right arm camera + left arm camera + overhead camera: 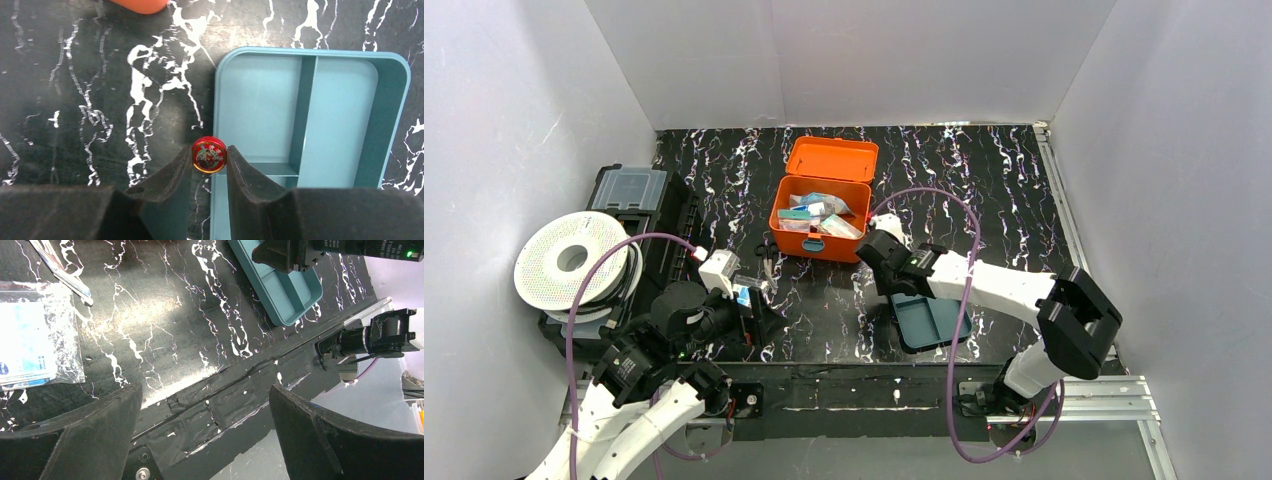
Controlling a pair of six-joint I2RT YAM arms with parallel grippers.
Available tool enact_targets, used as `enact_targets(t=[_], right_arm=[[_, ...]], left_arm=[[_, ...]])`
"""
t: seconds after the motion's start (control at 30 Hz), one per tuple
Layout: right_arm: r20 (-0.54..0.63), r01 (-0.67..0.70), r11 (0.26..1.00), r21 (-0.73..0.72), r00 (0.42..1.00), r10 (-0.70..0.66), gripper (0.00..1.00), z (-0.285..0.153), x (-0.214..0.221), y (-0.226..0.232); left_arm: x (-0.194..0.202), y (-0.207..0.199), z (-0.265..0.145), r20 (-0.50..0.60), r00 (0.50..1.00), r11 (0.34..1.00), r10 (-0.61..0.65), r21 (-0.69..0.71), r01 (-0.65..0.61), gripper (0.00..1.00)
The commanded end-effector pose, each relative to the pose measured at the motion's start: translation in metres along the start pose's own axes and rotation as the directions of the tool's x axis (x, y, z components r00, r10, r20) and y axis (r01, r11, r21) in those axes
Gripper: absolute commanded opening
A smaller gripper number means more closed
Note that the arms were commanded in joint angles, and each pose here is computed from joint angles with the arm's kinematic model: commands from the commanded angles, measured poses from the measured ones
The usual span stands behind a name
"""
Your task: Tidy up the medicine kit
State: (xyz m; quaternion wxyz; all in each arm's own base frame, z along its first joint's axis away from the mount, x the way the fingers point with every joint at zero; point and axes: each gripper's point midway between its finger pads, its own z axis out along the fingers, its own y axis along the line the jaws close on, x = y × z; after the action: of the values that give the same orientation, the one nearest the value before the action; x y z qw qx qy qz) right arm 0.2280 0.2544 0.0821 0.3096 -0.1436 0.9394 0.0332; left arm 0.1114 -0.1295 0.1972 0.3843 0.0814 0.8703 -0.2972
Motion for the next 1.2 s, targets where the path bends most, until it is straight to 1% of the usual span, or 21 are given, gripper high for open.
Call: enact_targets(t=[0.0,0.3,0.47,0.57,0.73,0.9,1.03,1.17], right_arm=[[0.025,-0.073,0.997,0.008,0.997,0.073,0.15,0.007,-0.004,-0.017],[-0.008,-0.14,0.99,0.001,0.99,0.14,0.16,0.023,0.003,-0.033],[-0.029,-0.156,0.988,-0.002,0.987,0.156,0.22,0.031,0.007,-0.033],[-0.032,-0.16,0.987,0.008,0.986,0.161,0.29,0.034,0.008,-0.035],[-0.04,-0.167,0.986,0.021,0.985,0.168,0.38,0.039,0.009,-0.039],[-0.041,-0.167,0.986,0.024,0.985,0.168,0.52,0.039,0.008,-0.04],[-0.026,-0.169,0.985,0.016,0.985,0.17,0.62,0.03,0.002,-0.041],[-0.006,-0.145,0.989,0.009,0.989,0.145,0.69,0.012,-0.006,-0.046]], left_arm=[[0.002,0.001,0.003,-0.014,1.0,1.0,0.014,0.0,-0.014,0.98],[0.002,0.0,0.003,-0.015,1.0,1.0,0.016,0.002,-0.016,0.98],[0.002,0.001,0.004,-0.015,1.0,1.0,0.014,-0.002,-0.014,0.98],[0.002,0.002,0.004,-0.019,1.0,1.0,0.011,-0.012,-0.012,0.98],[0.004,0.004,0.006,-0.032,0.999,1.0,0.007,-0.026,-0.008,0.98],[0.004,0.005,0.008,-0.047,0.999,0.999,0.005,-0.036,-0.007,0.98],[0.005,0.006,0.01,-0.056,0.998,0.999,0.002,-0.041,-0.005,0.98],[0.005,0.006,0.01,-0.059,0.998,0.999,0.002,-0.042,-0.005,0.98]])
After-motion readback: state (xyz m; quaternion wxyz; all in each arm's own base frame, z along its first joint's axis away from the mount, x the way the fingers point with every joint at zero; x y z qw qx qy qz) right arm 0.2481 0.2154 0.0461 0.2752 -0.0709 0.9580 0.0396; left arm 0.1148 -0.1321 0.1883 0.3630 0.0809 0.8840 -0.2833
